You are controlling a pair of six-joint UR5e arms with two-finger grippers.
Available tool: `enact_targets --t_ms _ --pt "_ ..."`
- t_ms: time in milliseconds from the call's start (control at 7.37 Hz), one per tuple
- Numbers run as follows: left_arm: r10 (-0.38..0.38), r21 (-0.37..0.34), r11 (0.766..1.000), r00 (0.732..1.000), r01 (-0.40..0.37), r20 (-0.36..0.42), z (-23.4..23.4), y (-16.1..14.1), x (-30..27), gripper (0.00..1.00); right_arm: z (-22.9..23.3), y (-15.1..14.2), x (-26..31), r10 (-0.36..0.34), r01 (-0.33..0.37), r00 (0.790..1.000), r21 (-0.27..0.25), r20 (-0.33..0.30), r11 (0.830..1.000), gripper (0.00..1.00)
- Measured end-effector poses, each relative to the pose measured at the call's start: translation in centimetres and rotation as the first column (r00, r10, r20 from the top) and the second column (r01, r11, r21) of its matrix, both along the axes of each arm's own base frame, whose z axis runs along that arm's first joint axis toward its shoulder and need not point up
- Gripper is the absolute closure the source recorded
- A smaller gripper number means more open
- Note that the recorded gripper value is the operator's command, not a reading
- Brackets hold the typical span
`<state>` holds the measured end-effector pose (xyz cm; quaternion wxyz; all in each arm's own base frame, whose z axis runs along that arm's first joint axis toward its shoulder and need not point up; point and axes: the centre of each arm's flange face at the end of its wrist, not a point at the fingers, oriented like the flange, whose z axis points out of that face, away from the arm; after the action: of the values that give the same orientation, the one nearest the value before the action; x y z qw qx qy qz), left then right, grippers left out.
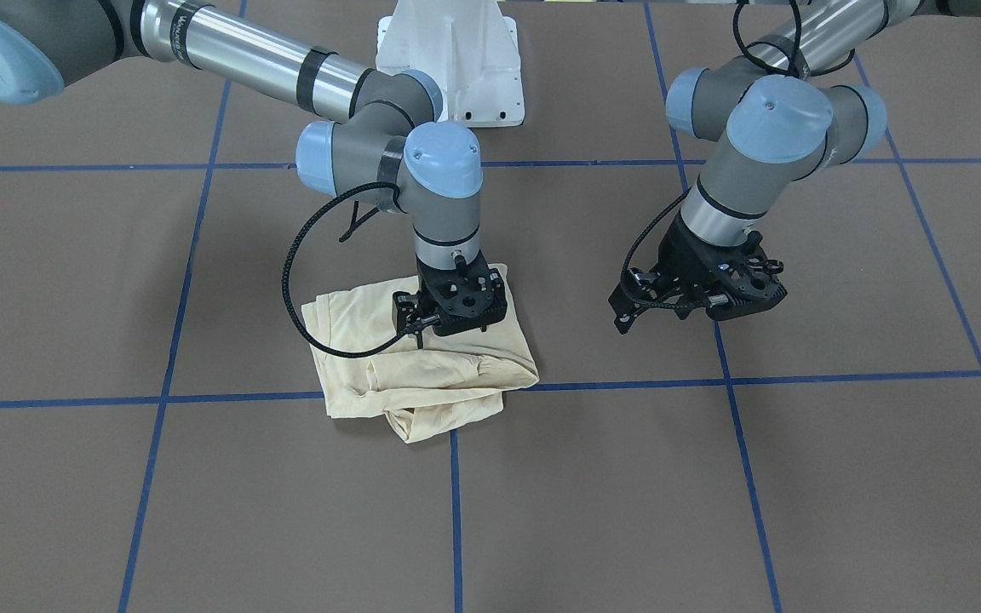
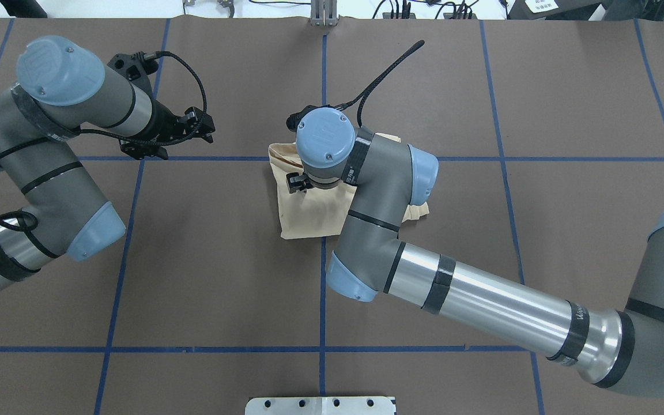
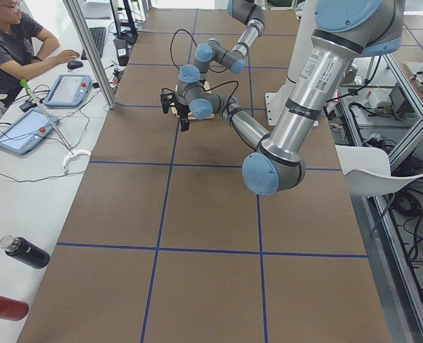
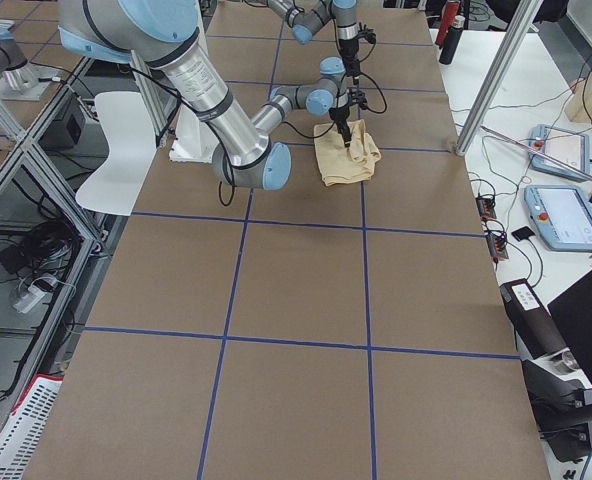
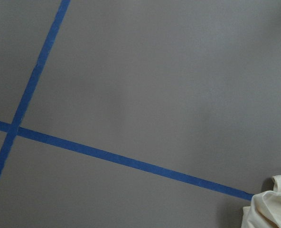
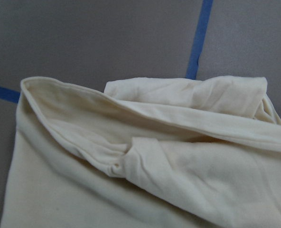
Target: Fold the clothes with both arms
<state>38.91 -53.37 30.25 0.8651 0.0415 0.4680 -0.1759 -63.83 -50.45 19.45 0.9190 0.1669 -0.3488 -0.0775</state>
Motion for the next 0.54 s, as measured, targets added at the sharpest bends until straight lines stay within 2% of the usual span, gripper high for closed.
enact_targets --t_ms 271,543 --pt "-0.006 -0.001 1.000 1.000 0.006 -0.001 -0.04 -0.18 -0.30 0.01 -0.34 -0.39 -0.24 0.014 -0.014 1.000 -0.002 -0.001 1.000 0.00" --pt "-0.006 -0.001 1.000 1.000 0.006 -0.001 -0.04 -0.21 -0.32 0.01 -0.68 -0.28 -0.12 0.040 -0.039 0.999 -0.033 0.019 0.999 0.00"
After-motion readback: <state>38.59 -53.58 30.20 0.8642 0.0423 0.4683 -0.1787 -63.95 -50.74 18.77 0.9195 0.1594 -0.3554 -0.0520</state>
